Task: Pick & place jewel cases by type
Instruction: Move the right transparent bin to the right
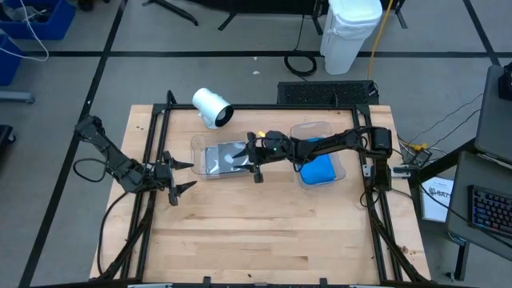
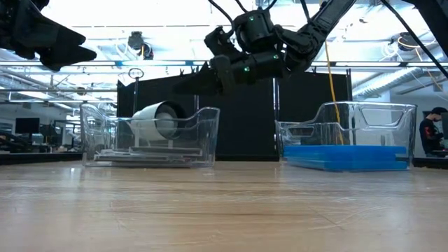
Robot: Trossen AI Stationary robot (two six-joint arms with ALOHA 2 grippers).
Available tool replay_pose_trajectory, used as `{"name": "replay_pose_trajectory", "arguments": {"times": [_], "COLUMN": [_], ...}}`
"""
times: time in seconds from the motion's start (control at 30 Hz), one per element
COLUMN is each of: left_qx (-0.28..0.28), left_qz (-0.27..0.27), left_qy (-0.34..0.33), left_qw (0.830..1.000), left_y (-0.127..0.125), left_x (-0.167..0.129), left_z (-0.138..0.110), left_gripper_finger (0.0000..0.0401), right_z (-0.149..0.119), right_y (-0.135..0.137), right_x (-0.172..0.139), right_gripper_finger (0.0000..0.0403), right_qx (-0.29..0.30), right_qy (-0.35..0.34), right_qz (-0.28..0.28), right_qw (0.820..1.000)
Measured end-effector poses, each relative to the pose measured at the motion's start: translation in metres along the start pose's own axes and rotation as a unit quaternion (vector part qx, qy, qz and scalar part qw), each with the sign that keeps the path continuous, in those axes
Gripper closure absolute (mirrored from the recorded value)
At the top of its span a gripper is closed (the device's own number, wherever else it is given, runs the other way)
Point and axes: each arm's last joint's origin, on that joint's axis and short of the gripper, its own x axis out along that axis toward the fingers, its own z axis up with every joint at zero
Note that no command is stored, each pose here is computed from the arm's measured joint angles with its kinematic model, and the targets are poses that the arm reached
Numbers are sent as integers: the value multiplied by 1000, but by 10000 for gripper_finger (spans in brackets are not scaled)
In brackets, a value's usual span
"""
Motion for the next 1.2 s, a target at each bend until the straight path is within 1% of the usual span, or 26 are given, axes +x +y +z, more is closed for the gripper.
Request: {"name": "replay_pose_trajectory", "arguments": {"times": [0.17, 0.4, 0.53, 0.63, 0.83, 1.0, 1.13, 1.2], "left_qx": [0, 0, 0, 0, 0, 0, 0, 0], "left_qz": [0, 0, 0, 0, 0, 0, 0, 0], "left_qy": [0, 0, 0, 0, 0, 0, 0, 0], "left_qw": [1000, 1000, 1000, 1000, 1000, 1000, 1000, 1000], "left_y": [0, 0, 0, 0, 0, 0, 0, 0], "left_x": [0, 0, 0, 0, 0, 0, 0, 0], "left_z": [0, 0, 0, 0, 0, 0, 0, 0], "left_gripper_finger": [105, 105, 105, 105, 105, 105, 105, 105], "right_z": [-2, 18, 28, 28, 23, 8, -9, -14], "right_y": [2, 2, 6, 12, 21, 34, 46, 51], "right_x": [-4, -29, -52, -73, -126, -167, -192, -204], "right_gripper_finger": [256, 257, 257, 257, 261, 264, 264, 264], "right_qx": [18, 38, 37, 36, 49, 66, 87, 87], "right_qy": [36, 95, 91, 84, 18, -48, -89, -108], "right_qz": [10, 27, 26, 24, -8, -35, -44, -46], "right_qw": [999, 994, 995, 996, 999, 996, 991, 989]}}
